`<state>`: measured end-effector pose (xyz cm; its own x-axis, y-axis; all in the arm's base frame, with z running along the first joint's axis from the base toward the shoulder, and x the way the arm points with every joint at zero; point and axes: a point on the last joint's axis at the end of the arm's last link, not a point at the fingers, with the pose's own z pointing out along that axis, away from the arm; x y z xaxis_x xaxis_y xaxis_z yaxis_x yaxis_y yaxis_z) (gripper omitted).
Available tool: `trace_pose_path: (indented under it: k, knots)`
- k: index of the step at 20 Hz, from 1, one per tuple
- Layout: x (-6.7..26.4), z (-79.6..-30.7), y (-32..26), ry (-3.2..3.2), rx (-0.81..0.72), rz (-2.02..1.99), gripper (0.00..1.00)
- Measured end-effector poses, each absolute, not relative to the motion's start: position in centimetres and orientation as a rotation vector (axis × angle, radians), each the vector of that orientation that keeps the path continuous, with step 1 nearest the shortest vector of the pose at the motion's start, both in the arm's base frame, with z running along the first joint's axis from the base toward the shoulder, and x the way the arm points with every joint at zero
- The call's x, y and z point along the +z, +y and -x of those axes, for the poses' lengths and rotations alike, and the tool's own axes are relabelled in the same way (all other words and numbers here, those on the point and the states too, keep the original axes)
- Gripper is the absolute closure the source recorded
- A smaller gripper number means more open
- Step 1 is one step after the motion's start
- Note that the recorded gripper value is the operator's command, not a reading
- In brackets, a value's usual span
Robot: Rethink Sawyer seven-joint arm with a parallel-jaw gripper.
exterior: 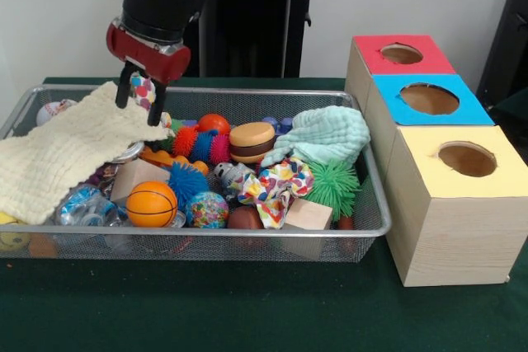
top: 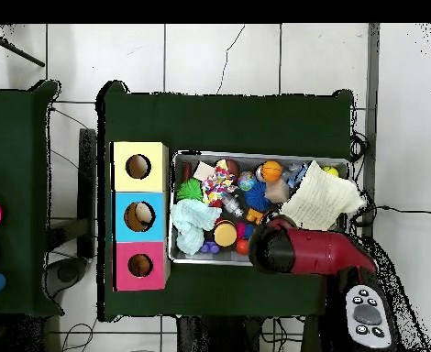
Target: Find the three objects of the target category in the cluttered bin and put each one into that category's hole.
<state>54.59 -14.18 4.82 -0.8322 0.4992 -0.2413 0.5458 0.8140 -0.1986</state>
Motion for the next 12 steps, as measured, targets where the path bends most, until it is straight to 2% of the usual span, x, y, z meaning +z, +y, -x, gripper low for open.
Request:
trace_pose_path:
  k: [12]
  knots:
    - [1.2, -52.3, -13.7, 2.856, -0.405, -0.644, 0.00]
